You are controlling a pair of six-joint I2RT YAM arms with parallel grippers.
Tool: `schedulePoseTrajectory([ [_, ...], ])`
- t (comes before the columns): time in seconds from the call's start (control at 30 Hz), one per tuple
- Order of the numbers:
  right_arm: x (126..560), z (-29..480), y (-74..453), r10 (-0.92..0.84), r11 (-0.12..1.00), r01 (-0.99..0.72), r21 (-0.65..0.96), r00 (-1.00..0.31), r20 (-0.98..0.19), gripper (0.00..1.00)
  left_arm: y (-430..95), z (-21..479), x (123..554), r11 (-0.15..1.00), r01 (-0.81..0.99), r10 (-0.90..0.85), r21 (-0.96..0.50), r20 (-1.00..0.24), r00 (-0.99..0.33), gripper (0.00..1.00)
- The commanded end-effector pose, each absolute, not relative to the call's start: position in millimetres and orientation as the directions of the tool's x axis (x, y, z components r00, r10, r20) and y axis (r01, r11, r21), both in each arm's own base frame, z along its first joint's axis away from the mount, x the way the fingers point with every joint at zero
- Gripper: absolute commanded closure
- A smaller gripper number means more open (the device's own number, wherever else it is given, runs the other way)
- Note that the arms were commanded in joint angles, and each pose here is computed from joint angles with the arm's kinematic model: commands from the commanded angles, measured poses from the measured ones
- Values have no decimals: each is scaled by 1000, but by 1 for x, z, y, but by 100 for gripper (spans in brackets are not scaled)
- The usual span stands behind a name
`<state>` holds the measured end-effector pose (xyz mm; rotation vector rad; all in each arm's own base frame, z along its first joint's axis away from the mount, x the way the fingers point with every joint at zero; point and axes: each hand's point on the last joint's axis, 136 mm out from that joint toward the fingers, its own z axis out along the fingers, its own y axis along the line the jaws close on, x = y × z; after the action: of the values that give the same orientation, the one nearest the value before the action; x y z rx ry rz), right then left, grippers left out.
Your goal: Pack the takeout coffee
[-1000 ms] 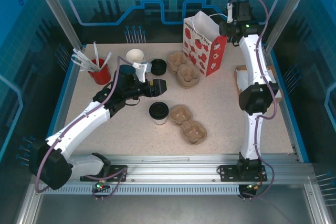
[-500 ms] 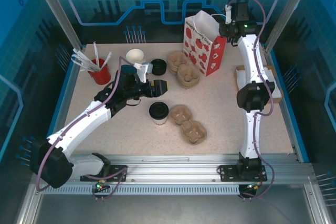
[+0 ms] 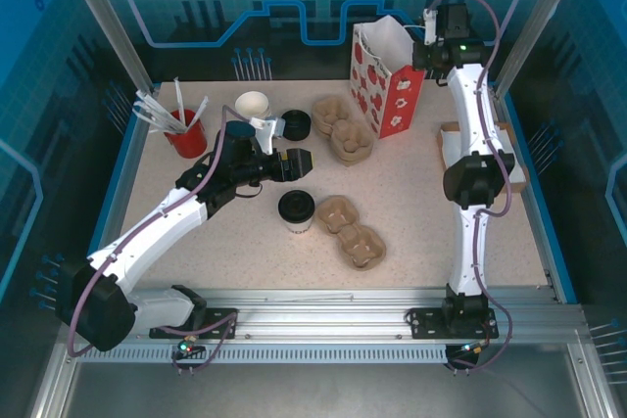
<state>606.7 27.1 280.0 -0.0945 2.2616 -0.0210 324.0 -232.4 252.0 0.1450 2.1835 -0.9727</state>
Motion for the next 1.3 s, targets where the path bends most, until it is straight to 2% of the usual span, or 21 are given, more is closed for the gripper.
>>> schedulePoseTrajectory([
  [0.0,579,302,12,-77,997,-54,-55,-654,-752,100,-236,261,322,693,405,-172,-597,-682,-711,23],
  [0.27,525,309,6,-90,996,-76,-51,-709,-699,100,-233,264,314,686,415,-177,-597,-691,-701,23],
  [0.43,473,306,5,-95,995,-88,-43,-750,-655,100,-232,263,311,681,420,-179,-600,-692,-699,23],
  [0.63,400,305,14,-73,993,-115,23,-753,-654,100,-235,262,307,659,430,-183,-617,-687,-704,23],
  [0.83,344,298,24,-66,987,-146,67,-749,-660,100,-237,261,304,639,432,-190,-636,-676,-712,23],
  [1.27,270,315,64,-72,923,-318,218,-699,-712,100,-236,263,301,635,431,-193,-641,-672,-715,23],
])
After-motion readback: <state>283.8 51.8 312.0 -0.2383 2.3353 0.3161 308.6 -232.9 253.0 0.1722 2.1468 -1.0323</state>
